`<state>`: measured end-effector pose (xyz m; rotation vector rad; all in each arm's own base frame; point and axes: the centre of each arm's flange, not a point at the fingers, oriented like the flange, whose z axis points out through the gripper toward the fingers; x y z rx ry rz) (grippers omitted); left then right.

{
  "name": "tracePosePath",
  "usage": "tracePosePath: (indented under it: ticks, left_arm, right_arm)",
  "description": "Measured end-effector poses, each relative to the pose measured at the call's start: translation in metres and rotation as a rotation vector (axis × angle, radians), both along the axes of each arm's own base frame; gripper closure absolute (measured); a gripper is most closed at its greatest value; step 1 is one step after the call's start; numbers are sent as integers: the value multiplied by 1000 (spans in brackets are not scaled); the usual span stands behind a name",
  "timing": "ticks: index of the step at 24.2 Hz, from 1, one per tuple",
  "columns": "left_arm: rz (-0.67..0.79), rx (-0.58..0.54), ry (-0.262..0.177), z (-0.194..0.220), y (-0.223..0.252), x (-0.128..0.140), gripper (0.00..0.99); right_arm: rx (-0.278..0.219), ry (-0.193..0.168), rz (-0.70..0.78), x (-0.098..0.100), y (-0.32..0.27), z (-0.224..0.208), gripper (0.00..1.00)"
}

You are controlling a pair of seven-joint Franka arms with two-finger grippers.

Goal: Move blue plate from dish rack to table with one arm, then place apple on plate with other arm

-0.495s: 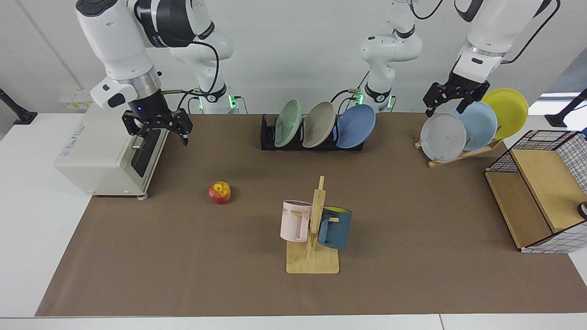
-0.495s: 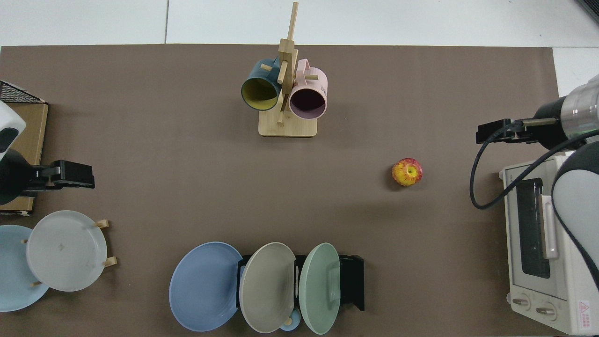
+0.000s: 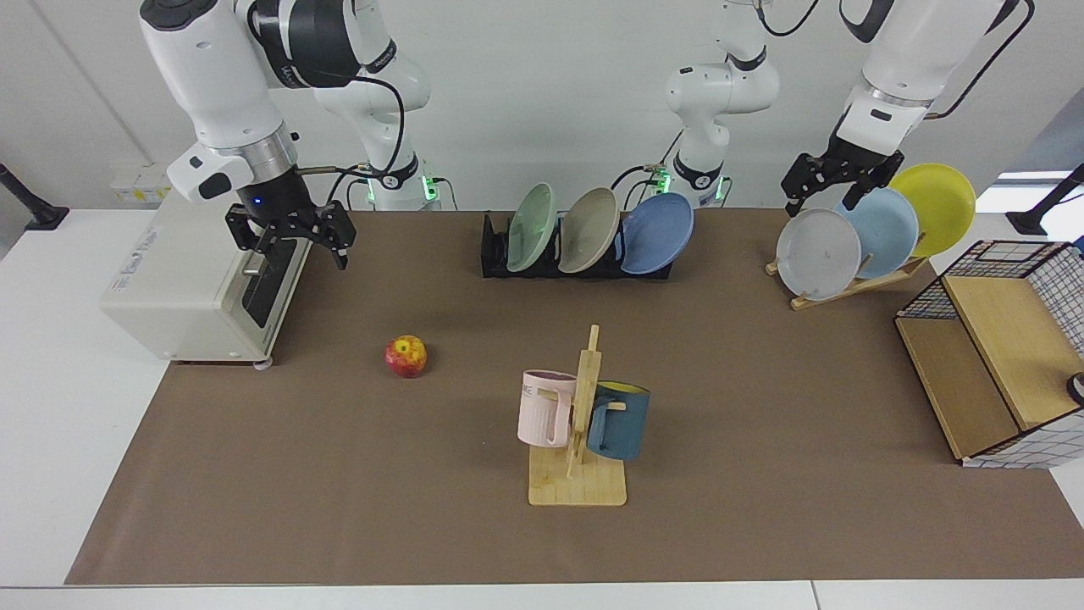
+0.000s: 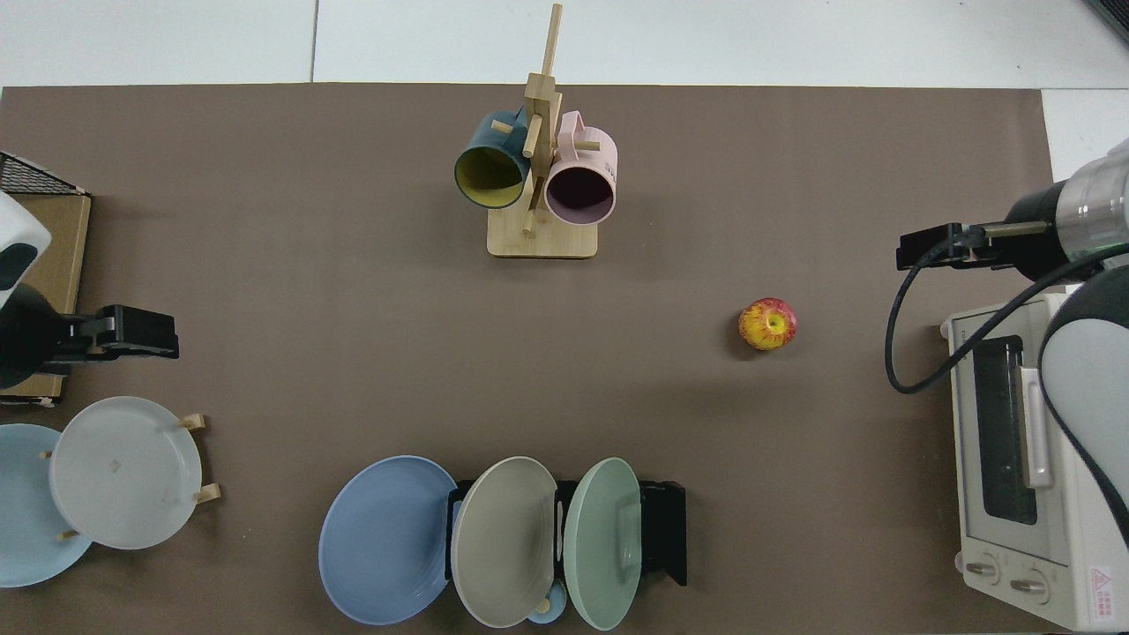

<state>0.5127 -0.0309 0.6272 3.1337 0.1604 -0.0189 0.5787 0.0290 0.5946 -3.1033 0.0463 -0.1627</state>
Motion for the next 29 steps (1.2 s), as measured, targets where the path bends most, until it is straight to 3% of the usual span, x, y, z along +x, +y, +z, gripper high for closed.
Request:
tracePosePath:
  ticks: [8, 13, 24, 29]
  left_arm:
    - [0, 1, 10, -1, 0, -1, 0]
    - [0, 1, 12, -1, 0, -2, 0]
    - [0, 2, 21, -4, 0, -5, 0]
    - [-14, 33, 34, -10, -4, -13, 4]
  right_arm:
    - [4, 11, -20, 3, 5, -8, 4]
    - [10, 14, -35, 14, 32, -28, 4]
    - [12, 33, -42, 49, 71, -113, 4]
    - [9, 44, -40, 51, 74, -162, 4]
